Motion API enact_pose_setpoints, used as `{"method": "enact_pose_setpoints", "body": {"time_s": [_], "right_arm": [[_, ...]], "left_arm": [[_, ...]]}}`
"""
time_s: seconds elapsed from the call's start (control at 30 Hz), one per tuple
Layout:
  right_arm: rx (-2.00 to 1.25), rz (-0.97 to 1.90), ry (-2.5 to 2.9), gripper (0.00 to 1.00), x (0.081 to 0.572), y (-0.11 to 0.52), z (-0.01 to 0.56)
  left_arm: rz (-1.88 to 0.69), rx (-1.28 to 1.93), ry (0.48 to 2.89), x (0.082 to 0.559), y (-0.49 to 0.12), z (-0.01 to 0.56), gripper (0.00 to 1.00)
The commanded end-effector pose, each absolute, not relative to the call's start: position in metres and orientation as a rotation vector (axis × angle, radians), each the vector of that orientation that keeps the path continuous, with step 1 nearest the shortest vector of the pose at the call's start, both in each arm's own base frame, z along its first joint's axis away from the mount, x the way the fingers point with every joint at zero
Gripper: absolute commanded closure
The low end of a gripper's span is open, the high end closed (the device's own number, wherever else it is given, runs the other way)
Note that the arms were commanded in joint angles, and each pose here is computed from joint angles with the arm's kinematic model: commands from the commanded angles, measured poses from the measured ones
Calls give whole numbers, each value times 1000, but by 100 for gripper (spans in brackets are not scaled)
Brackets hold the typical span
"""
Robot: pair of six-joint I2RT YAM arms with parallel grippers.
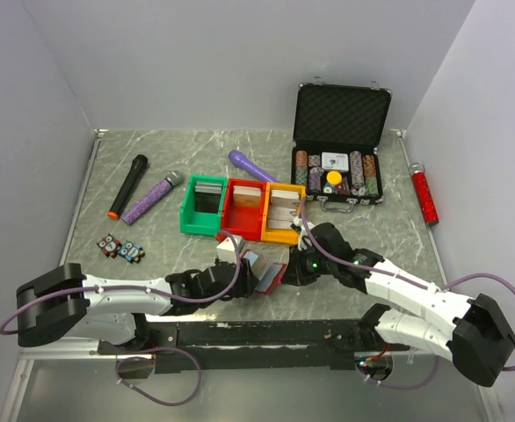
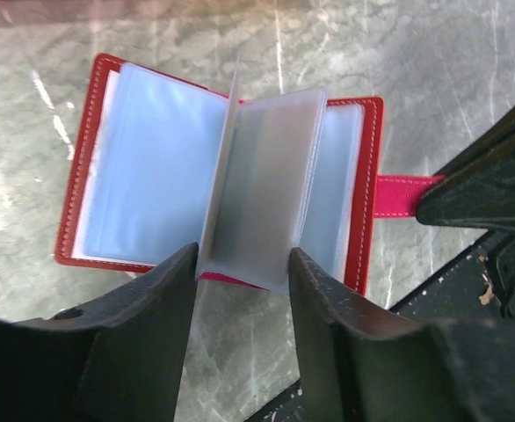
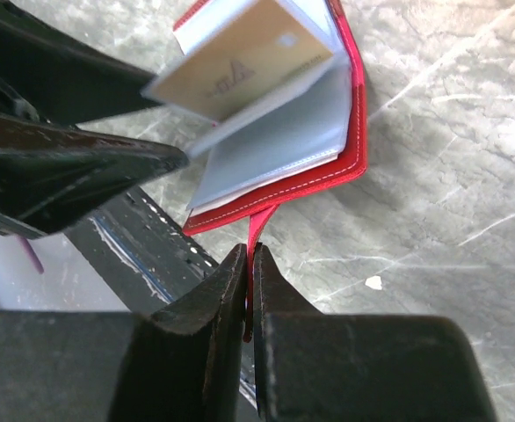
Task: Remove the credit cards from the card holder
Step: Remove the credit card from the card holder.
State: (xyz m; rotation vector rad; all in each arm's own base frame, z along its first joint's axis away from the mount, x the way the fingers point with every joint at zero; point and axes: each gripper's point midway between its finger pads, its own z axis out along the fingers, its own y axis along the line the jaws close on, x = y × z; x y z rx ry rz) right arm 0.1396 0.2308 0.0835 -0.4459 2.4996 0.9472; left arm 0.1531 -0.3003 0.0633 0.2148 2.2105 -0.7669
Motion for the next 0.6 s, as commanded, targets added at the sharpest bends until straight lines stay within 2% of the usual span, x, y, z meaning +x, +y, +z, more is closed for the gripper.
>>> {"method": "enact_pose_setpoints", "body": {"time_s": [0.0, 0.43, 0.57], "right_arm": [[-467, 933, 2487, 100, 137, 228, 79], [-417, 822, 2535, 99, 134, 208, 66], [-388, 808, 2516, 82, 137, 206, 76]], "left_arm": [[-700, 195, 2206, 157, -287, 61, 48], [-617, 149, 2245, 162, -279, 49, 51], [-599, 131, 2255, 163, -273, 46, 51]]}}
